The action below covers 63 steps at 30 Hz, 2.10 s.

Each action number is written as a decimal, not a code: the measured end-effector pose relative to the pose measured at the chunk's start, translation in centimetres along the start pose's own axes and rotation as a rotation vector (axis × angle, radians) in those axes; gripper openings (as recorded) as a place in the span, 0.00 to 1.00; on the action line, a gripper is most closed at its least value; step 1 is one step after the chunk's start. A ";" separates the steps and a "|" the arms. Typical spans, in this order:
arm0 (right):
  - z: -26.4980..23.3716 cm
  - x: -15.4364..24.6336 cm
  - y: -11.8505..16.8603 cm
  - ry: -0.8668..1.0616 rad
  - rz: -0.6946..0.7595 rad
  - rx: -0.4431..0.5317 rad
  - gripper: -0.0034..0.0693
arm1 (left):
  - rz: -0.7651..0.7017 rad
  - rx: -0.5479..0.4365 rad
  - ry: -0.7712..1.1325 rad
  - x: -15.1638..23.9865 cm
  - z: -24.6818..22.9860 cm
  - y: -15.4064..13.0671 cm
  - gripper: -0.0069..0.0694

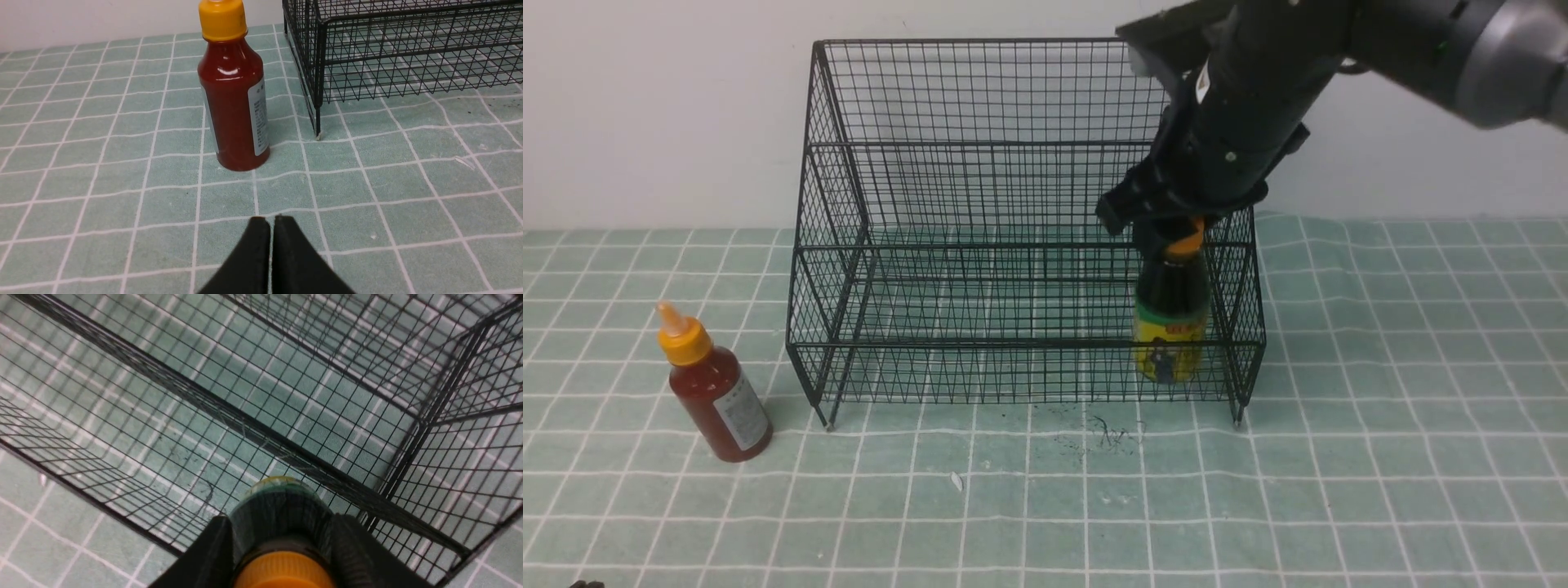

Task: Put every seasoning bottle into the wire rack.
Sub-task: Use the right arm to put the condiment bottle back on the shelf, then use the left arm to grab the condiment bottle closest to it

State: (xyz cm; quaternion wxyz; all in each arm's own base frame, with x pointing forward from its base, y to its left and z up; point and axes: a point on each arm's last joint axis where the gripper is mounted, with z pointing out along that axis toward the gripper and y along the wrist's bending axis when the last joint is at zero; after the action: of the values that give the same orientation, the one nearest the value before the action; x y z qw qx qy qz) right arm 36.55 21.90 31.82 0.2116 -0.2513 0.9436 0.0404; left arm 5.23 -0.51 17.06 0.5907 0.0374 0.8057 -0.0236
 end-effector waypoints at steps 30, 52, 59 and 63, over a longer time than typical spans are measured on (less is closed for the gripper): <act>-30.2 16.1 -2.7 -0.685 0.177 0.065 0.05 | 0.000 0.000 0.000 0.0 0.0 0.0 0.08; -14.5 37.3 -2.7 -1.062 0.470 -0.082 0.03 | 0.000 0.000 0.000 0.0 0.0 0.0 0.08; -14.4 36.8 -2.4 -1.135 0.394 -0.095 0.03 | 0.000 0.000 0.000 0.0 0.0 0.0 0.08; -15.3 36.4 -1.8 -1.236 0.262 -0.102 0.03 | 0.000 0.000 0.000 0.0 0.0 0.0 0.08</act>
State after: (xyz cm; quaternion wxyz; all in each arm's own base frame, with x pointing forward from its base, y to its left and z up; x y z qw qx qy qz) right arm 3.09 0.87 30.45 0.6984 -0.0737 0.6670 0.2487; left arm 5.23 -0.51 17.06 0.5907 0.0374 0.8057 -0.0236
